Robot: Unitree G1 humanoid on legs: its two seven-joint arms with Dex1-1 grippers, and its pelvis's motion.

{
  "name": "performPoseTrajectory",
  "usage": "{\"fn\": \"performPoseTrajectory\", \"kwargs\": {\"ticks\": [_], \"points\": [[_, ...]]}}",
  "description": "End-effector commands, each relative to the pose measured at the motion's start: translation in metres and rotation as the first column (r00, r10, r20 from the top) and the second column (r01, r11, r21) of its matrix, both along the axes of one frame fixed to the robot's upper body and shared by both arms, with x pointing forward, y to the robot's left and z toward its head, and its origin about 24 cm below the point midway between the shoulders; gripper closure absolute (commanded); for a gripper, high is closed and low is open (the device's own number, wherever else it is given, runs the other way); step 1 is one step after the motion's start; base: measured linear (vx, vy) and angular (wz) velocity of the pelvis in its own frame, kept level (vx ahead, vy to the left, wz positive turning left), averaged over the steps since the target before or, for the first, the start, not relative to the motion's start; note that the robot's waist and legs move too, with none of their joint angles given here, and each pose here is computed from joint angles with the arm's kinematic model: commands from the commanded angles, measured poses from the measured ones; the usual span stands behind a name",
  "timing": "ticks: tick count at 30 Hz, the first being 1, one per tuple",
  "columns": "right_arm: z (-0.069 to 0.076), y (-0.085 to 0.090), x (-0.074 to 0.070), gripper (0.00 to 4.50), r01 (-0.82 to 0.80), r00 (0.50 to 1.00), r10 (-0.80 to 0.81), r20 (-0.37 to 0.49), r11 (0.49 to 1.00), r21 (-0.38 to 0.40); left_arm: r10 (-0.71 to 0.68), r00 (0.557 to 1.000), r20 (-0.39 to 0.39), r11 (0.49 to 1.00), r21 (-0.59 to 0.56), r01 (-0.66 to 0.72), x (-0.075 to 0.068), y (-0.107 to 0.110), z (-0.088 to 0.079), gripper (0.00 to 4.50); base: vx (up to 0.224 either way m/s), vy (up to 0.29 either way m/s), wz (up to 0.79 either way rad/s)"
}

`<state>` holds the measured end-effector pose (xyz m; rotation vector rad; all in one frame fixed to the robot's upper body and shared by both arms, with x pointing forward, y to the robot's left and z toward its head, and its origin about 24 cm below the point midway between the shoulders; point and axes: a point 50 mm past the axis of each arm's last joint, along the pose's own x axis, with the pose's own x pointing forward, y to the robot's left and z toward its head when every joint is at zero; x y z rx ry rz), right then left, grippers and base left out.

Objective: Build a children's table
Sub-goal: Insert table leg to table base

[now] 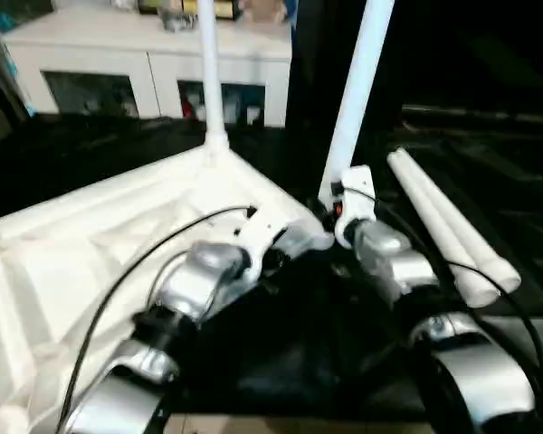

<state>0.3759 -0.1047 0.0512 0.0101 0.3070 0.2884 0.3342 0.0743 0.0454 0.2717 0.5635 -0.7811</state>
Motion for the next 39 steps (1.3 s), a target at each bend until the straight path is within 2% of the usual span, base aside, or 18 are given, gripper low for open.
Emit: {"fn": "performPoseTrajectory", "kwargs": {"ticks": [1, 4, 17, 18, 22, 24, 26, 33, 37, 39], "points": [[-0.053, -0.002, -0.026, 2.59, 0.026, 0.97, -0.04, -0.242, 0.998, -0.06, 0.084, 0.993, 0.085, 0.996, 0.005, -0.085, 0.013, 0.002, 0.02, 4.5, 0.0, 0.0, 0.0], [-0.053, 0.006, -0.026, 2.59, 0.008, 0.969, -0.02, -0.246, 0.999, -0.052, 0.093, 0.992, 0.085, 0.995, 0.009, -0.094, 0.013, 0.004, 0.02, 4.5, 0.0, 0.0, 0.0], [-0.048, 0.014, -0.023, 2.59, -0.04, 0.975, 0.032, -0.219, 0.999, -0.029, 0.107, 0.99, 0.097, 0.994, 0.021, -0.109, 0.015, 0.011, 0.021, 4.5, 0.0, 0.0, 0.0], [-0.046, 0.014, -0.022, 2.04, -0.038, 0.976, 0.036, -0.215, 0.999, -0.006, 0.107, 0.989, 0.098, 0.994, 0.02, -0.109, 0.016, 0.011, 0.021, 4.5, 0.0, 0.0, 0.0], [-0.041, 0.013, -0.019, 1.87, -0.033, 0.979, 0.038, -0.198, 0.999, 0.026, 0.106, 0.989, 0.104, 0.994, 0.019, -0.108, 0.016, 0.012, 0.021, 4.5, 0.0, 0.0, 0.0], [-0.037, 0.014, -0.016, 1.57, -0.042, 0.982, 0.049, -0.18, 0.998, 0.046, 0.1, 0.988, 0.115, 0.995, 0.017, -0.103, 0.016, 0.013, 0.022, 4.5, 0.0, 0.0, 0.0], [-0.035, 0.014, -0.015, 1.44, -0.046, 0.984, 0.054, -0.171, 0.997, 0.055, 0.097, 0.988, 0.12, 0.995, 0.016, -0.1, 0.016, 0.013, 0.022, 4.5, 0.0, 0.0, 0.0], [-0.012, 0.015, -0.009, 0.72, -0.198, 0.978, 0.205, -0.029, 0.966, 0.164, 0.044, 0.985, 0.168, 0.999, -0.001, -0.044, 0.014, 0.017, 0.027, 4.5, 0.0, 0.0, 0.0], [-0.003, 0.005, -0.015, 0.53, -0.364, 0.931, 0.362, 0.04, 0.922, 0.131, -0.041, 0.984, 0.176, 0.999, 0.005, 0.041, 0.008, 0.02, 0.028, 4.5, 0.064, -0.028, -0.04], [0.004, -0.006, -0.018, 0.22, -0.433, 0.901, 0.426, 0.079, 0.896, 0.102, -0.097, 0.979, 0.182, 0.995, 0.014, 0.096, 0.005, 0.024, 0.028, 4.5, 0.069, -0.021, -0.02]]}}
